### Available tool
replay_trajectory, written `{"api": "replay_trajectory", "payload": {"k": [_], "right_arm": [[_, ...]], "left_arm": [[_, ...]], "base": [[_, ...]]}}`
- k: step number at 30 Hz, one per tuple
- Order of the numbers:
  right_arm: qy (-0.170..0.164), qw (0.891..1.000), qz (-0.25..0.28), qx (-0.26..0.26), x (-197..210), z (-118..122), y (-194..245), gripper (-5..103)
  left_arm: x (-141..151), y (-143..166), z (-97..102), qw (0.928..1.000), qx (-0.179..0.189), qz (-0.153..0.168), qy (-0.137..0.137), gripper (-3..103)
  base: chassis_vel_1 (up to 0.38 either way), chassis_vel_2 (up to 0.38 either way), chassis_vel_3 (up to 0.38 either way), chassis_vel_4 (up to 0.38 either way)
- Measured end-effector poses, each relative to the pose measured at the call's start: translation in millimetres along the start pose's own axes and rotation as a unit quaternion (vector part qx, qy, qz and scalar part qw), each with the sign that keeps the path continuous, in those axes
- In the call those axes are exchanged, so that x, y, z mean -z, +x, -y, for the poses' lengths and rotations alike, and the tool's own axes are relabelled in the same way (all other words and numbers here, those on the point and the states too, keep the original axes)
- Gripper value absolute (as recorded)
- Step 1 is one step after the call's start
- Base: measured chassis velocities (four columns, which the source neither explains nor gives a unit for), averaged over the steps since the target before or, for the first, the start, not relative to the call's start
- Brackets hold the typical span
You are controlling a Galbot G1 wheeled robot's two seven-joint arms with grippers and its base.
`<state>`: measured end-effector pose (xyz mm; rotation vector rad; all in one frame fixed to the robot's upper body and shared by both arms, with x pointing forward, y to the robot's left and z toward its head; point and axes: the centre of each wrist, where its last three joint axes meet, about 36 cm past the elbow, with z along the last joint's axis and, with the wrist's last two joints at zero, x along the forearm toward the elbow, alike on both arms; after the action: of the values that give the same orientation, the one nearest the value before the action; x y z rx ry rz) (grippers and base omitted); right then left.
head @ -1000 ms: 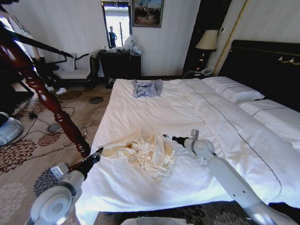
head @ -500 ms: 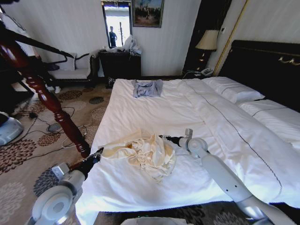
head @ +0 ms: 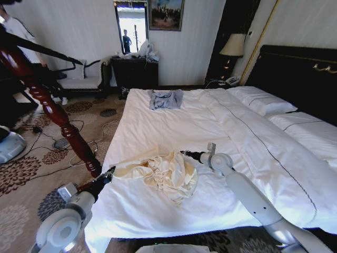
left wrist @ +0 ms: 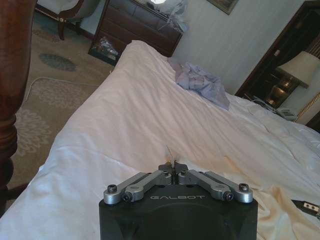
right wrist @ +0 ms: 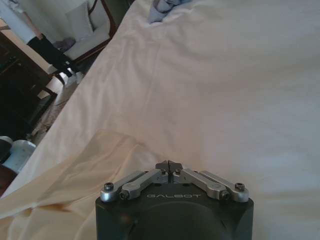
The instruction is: Pick up the clothes from the bed and hang them on the clothes hanger.
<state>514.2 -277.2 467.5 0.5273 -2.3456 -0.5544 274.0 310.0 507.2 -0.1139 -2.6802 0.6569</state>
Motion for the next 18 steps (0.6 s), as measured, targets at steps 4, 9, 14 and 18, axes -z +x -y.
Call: {"api": "replay_trajectory", "payload": {"k": [4, 9, 14, 18], "right_arm": [[0.0, 1.0, 0.004, 0.006, -2, -4, 8, 0], [-0.001, 1.0, 0.007, -0.006, -3, 1, 15, 0], [-0.009, 1.0, 0.013, -0.02, 2, 7, 18, 10], [-0.008, 1.0, 0.008, -0.022, 2, 7, 19, 21]], "left_arm": [[0, 0, -0.1, 1.0, 0.001, 0.0, 0.002, 1], [0, 0, 0.2, 1.0, 0.001, 0.0, 0.004, 1], [1, 1, 1.6, 1.0, -0.002, 0.0, -0.001, 1], [7, 0, 3.0, 0.9999, -0.007, 0.005, -0.009, 1]], "base": [[0.0, 0.0, 0.0, 0.0], [0.0, 0.0, 0.0, 0.0], [0.0, 0.0, 0.0, 0.0], [0.0, 0.0, 0.0, 0.0]]}}
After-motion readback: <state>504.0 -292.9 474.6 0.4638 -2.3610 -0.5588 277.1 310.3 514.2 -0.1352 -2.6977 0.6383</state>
